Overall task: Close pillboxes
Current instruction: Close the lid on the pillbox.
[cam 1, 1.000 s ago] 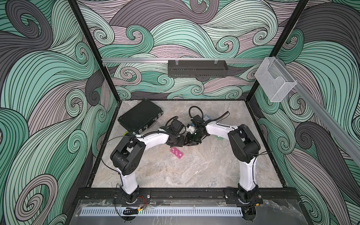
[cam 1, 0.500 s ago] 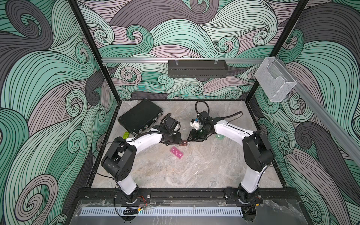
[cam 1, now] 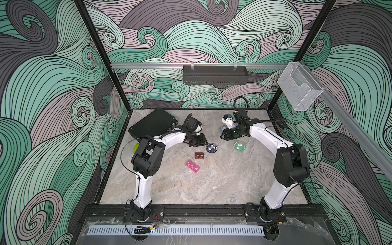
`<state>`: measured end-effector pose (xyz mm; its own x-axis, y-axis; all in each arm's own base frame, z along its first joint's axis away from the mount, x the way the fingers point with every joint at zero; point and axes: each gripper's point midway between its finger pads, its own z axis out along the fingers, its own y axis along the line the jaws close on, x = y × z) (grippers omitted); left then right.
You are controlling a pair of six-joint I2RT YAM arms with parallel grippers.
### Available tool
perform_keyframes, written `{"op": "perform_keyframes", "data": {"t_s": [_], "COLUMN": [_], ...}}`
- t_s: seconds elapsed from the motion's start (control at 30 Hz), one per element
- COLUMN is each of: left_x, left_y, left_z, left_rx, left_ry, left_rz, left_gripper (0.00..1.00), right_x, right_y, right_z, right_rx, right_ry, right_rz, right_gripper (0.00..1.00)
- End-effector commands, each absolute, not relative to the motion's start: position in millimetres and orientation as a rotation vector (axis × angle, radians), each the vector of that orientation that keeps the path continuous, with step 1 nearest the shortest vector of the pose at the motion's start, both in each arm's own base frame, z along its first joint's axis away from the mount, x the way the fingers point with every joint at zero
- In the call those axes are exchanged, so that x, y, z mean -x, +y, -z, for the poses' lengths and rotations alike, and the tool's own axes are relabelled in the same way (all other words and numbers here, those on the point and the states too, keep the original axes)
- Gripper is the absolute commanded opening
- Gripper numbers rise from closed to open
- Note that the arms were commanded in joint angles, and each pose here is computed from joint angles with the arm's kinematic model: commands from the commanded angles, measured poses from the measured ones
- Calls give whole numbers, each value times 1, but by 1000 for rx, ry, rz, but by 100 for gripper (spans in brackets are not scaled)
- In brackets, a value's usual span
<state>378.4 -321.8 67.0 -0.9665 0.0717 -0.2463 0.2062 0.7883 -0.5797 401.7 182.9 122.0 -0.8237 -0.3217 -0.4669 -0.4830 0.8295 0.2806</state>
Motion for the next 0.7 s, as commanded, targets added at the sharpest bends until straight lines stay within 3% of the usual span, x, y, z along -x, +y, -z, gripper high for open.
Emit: {"op": "perform_keyframes", "data": {"t_s": [0.0,0.2,0.67], "left_x": [-375,-377,-371], "left_y": [-329,-331,-336], "left_z": [-61,-50,-39], "left_rx": [-258,-265,-263], "left_ry": [2797,2799,2820], "left_rz": [972,965,966], "left_gripper": [39,35,29], "right_x": [-414,-413,-415], "right_y": [183,192,206], "right_z": [-122,-113,-98], "right_rx": [754,836,868], "right_ry": [2546,2533,2553], "right_rz": [-470,-458,-459], "right_gripper": [32,38,33]}}
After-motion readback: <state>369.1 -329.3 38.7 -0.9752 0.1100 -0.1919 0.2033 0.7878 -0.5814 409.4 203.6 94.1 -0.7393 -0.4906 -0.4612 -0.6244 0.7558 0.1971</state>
